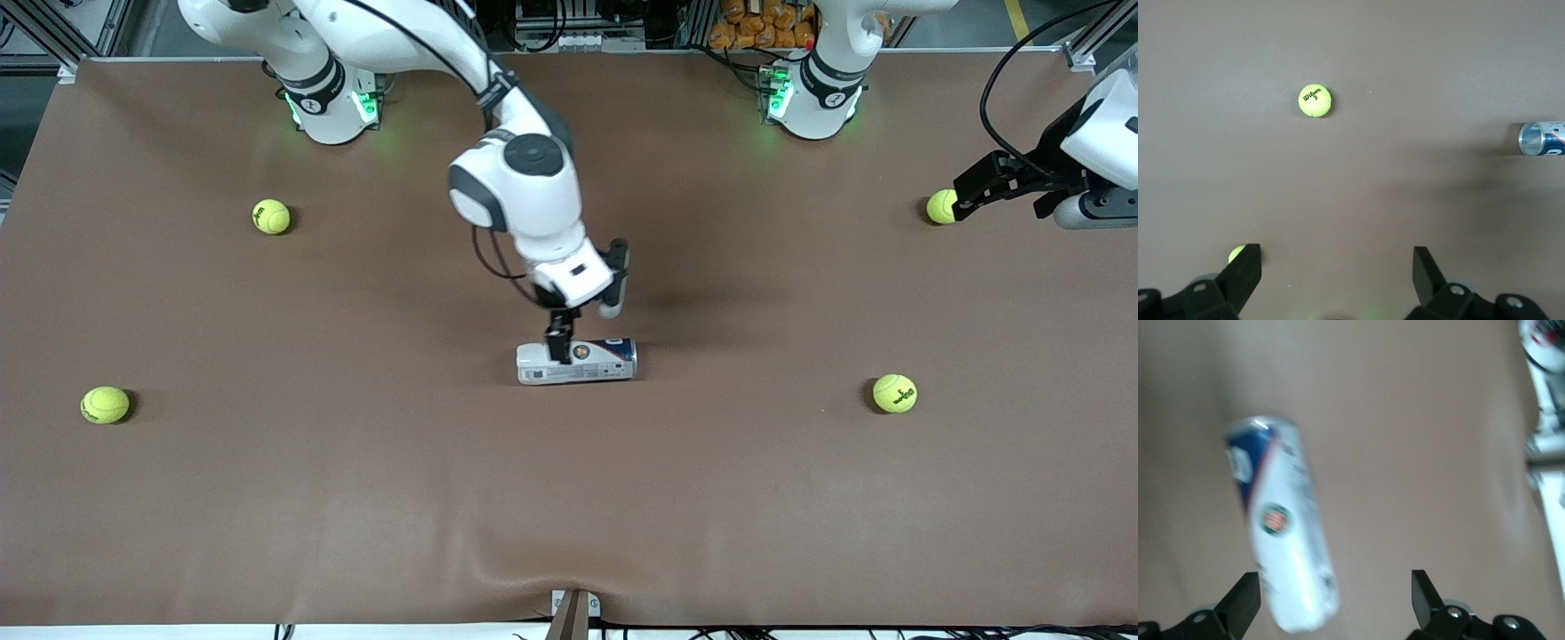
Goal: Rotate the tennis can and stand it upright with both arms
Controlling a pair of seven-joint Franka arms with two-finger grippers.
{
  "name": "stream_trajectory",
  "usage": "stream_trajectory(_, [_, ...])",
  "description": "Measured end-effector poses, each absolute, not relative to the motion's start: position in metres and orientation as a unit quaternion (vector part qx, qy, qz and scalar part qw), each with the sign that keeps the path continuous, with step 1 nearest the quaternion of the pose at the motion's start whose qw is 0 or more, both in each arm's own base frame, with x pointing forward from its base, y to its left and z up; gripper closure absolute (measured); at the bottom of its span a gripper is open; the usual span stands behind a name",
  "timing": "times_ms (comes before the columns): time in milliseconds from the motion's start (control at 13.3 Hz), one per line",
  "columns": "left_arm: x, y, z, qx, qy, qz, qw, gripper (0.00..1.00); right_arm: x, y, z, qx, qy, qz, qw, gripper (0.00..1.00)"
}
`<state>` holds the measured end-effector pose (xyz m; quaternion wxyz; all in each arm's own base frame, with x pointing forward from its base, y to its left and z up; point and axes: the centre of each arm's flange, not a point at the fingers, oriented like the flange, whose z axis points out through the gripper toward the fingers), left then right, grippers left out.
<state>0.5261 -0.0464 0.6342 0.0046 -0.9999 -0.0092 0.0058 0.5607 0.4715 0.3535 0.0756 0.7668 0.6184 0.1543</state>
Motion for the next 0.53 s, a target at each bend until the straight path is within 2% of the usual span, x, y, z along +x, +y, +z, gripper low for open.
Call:
stream_trajectory(300, [0.526, -0.046, 0.634, -1.0, -0.009, 0.006, 0.005, 0.0, 0.63, 0.345, 0.381, 0.833, 0.535, 0.107, 0.095, 0.0])
stream_trajectory(526, [0.526, -0.046, 0.634, -1.0, -0.009, 0.006, 0.005, 0.0, 0.663, 0.25, 0.405, 0.872, 0.47, 0.086, 0.103, 0.0])
